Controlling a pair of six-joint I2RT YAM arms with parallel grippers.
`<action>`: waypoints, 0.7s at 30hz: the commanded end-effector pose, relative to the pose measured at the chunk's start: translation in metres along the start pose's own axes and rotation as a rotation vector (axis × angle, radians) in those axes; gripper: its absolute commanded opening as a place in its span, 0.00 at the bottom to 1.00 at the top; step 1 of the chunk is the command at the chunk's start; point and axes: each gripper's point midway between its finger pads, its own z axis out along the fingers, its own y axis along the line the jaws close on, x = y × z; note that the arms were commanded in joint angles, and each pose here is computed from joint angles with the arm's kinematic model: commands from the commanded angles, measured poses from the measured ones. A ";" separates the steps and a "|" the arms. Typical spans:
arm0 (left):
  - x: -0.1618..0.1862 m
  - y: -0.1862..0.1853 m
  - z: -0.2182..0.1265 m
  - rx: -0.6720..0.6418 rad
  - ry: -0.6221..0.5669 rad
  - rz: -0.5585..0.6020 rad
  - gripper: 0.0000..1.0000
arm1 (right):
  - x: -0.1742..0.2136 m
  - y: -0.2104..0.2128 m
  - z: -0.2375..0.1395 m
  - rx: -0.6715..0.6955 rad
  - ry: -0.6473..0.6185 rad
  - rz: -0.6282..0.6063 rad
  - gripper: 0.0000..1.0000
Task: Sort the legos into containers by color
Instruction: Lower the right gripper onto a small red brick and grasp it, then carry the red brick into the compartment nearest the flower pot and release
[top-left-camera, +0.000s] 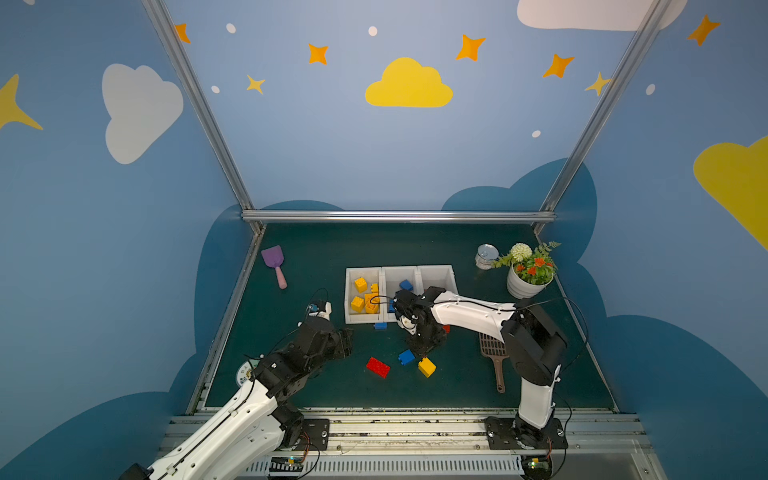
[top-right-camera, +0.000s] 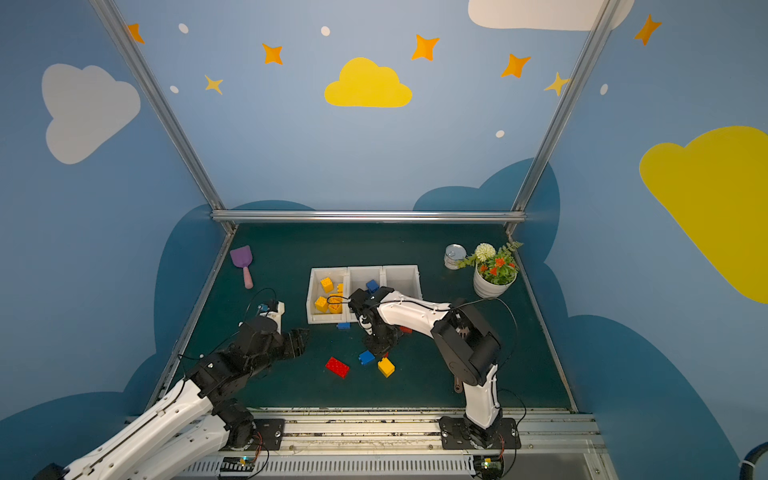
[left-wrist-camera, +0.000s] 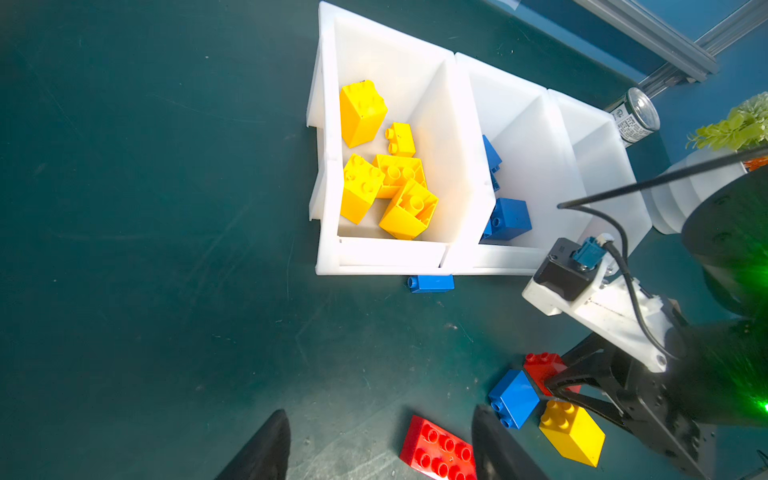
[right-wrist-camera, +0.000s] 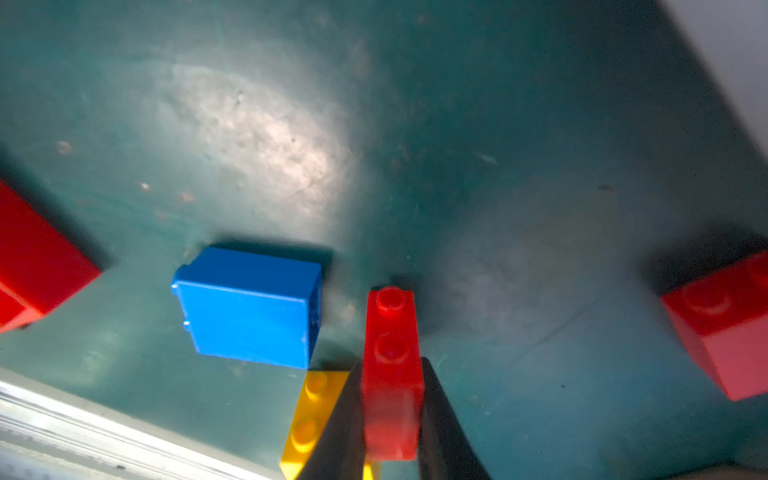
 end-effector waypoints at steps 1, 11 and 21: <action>0.003 0.002 0.001 -0.004 0.013 -0.002 0.69 | -0.004 0.000 -0.007 -0.018 -0.019 0.034 0.19; 0.004 0.002 -0.001 0.002 0.010 -0.005 0.69 | -0.013 -0.024 -0.054 -0.092 -0.167 0.120 0.12; 0.007 0.006 -0.005 0.007 0.000 -0.020 0.69 | -0.032 -0.093 -0.125 -0.102 -0.409 0.268 0.11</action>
